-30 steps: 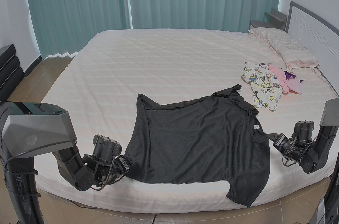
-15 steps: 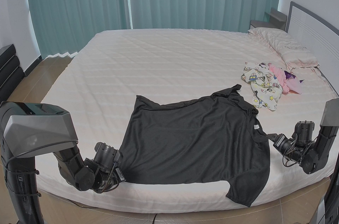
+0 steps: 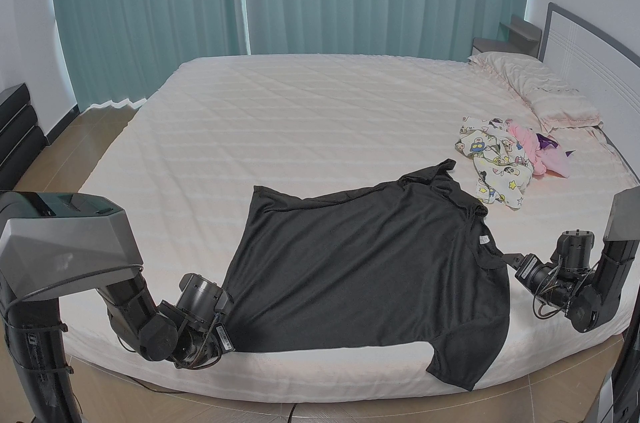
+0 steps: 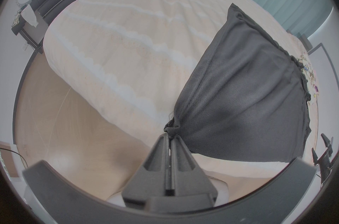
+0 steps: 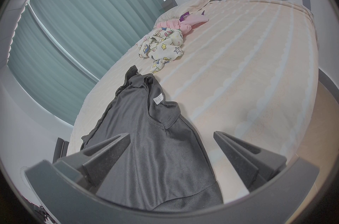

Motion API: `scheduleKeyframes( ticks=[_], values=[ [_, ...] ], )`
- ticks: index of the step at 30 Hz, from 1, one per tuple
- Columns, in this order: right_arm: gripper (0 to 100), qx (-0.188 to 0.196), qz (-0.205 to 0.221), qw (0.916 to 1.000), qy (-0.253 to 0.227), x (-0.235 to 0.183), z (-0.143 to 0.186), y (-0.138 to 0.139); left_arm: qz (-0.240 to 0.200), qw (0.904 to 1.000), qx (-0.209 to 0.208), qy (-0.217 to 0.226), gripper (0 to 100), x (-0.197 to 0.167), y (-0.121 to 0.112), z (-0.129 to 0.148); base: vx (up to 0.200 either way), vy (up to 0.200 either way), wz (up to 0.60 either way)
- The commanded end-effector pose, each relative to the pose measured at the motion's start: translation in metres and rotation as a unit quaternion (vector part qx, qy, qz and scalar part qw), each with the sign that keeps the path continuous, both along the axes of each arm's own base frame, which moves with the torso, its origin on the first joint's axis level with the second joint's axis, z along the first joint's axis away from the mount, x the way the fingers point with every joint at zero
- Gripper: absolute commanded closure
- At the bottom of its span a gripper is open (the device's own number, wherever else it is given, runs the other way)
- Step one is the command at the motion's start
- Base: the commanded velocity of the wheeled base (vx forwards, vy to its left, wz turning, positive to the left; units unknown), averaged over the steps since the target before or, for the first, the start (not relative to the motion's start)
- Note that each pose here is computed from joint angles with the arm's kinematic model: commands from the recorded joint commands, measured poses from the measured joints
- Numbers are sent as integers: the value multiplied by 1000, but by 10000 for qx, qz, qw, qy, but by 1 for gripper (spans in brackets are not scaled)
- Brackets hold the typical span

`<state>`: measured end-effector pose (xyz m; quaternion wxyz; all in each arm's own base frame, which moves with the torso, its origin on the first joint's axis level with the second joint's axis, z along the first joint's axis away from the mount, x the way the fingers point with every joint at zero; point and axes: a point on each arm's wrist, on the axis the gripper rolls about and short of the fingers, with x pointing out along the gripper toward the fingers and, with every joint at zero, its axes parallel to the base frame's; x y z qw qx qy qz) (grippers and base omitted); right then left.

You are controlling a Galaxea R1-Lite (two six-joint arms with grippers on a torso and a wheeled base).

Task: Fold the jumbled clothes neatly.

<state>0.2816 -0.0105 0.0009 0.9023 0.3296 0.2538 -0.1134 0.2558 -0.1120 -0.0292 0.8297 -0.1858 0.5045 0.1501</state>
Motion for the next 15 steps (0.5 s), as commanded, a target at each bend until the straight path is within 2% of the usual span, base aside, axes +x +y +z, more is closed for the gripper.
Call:
scheduleKeyframes(
  ticks=[1, 4, 5, 11, 15],
  values=[
    [0, 2, 0, 10000, 36, -1, -1, 0, -45, 10000, 28, 60, 100, -1, -2, 0, 0, 0, 0],
    [0, -4, 4, 10000, 44, -1, -2, 0, -45, 10000, 31, 67, 100, -1, -2, 0, 0, 0, 0],
    [0, -4, 4, 10000, 52, -2, -2, 0, -41, 10000, 12, 49, 0, 0, -3, 1, 0, 0, 0],
    [0, 0, 10, 10000, 59, -2, -2, 0, -34, 9999, -73, -85, 0, 1, -4, 7, 0, 0, 0],
    [0, 6, 23, 10000, -3, -1, 1, 0, -60, 9961, -567, -670, 0, 3, -4, 43, 0, 0, 0]
  ],
)
